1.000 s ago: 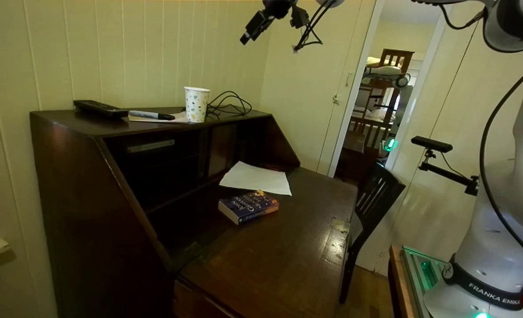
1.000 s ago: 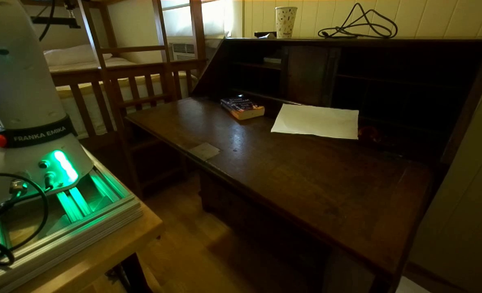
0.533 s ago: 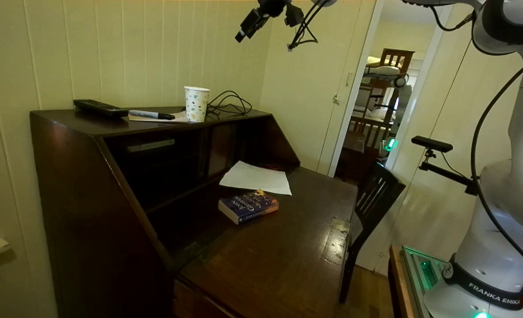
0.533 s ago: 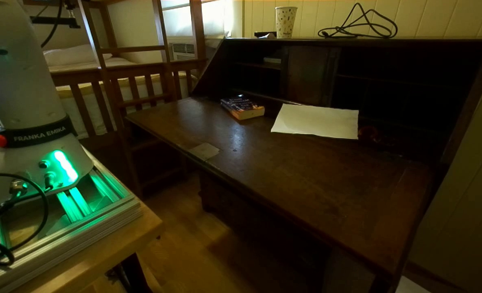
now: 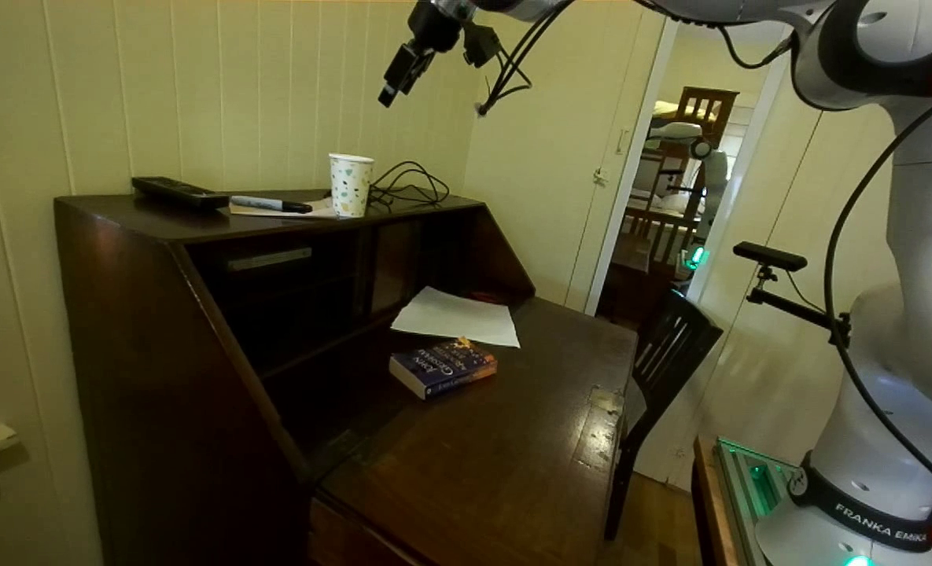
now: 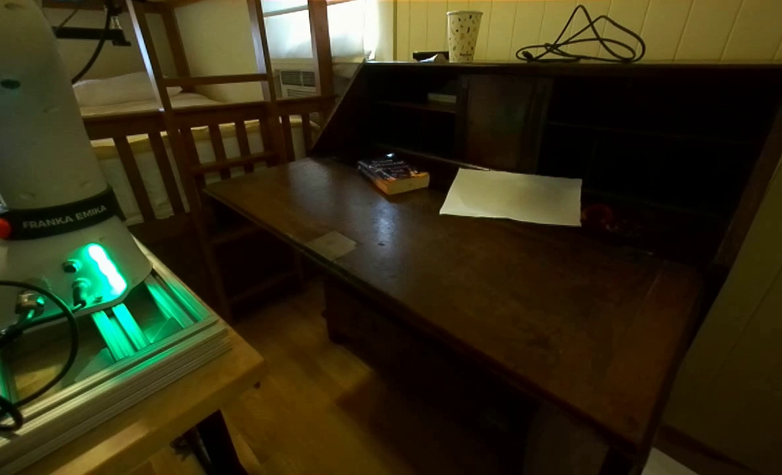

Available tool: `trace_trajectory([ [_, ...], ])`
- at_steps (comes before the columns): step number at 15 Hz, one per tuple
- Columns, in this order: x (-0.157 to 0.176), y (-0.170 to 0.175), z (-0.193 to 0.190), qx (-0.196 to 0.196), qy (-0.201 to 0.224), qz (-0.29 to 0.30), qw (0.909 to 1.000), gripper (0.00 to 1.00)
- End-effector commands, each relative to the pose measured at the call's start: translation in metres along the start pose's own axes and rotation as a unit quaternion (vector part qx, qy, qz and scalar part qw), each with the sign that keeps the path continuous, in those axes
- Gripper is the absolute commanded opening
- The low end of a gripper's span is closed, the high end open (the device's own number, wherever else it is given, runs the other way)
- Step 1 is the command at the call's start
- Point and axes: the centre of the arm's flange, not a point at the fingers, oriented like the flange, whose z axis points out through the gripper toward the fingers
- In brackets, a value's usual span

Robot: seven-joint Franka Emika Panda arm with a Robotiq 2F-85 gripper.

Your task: Put the cup on the bottom surface on the cupboard

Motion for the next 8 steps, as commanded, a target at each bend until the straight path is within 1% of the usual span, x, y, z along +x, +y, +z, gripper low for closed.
trace_trajectory([
  [1,0.028,0.005,0.025,0.035,-0.024,-0.026,0.9988,1.0],
  [3,0.032,0.004,0.04,0.048,-0.039,-0.039,0.9974,1.0],
  [6,0.037,0.003,0.058,0.055,-0.053,-0.045,0.996,1.0],
  [7,0.037,0.002,0.064,0.058,-0.056,-0.046,0.9957,0.99],
  [8,0.037,0.0,0.071,0.061,-0.05,-0.05,0.9956,0.96],
])
